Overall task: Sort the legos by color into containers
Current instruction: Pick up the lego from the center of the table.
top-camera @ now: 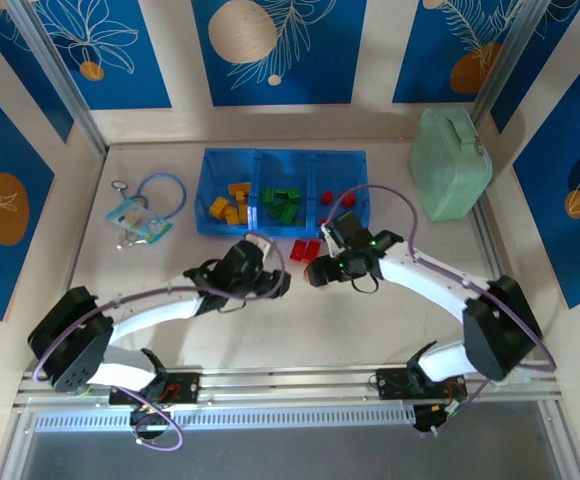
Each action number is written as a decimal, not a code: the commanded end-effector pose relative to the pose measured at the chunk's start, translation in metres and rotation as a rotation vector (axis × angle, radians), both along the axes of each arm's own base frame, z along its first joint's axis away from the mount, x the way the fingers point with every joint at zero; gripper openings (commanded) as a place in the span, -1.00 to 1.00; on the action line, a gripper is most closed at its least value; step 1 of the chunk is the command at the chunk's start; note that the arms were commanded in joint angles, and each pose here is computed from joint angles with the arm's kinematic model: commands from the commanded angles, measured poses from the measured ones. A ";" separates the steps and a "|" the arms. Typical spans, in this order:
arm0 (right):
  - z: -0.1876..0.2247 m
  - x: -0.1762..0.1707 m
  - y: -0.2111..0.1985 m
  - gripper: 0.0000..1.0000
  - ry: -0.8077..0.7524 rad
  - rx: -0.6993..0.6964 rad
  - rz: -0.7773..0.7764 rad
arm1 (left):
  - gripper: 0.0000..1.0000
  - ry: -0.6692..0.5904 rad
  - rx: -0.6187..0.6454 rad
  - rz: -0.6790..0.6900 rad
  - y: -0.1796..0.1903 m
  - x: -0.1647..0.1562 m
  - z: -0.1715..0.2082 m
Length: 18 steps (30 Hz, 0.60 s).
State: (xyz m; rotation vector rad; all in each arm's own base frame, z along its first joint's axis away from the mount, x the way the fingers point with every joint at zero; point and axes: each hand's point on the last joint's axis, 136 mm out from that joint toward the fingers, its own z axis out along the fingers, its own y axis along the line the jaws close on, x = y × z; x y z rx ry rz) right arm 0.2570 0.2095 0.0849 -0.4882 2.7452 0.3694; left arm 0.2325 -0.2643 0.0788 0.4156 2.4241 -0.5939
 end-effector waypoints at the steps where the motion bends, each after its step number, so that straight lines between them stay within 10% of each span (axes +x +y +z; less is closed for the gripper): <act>1: -0.007 0.017 0.002 0.53 -0.023 -0.094 0.087 | 0.50 -0.009 -0.040 0.065 0.011 -0.014 -0.002; 18: -0.069 0.015 0.019 0.06 0.097 -0.377 0.167 | 0.48 -0.017 -0.017 0.136 0.058 -0.061 -0.032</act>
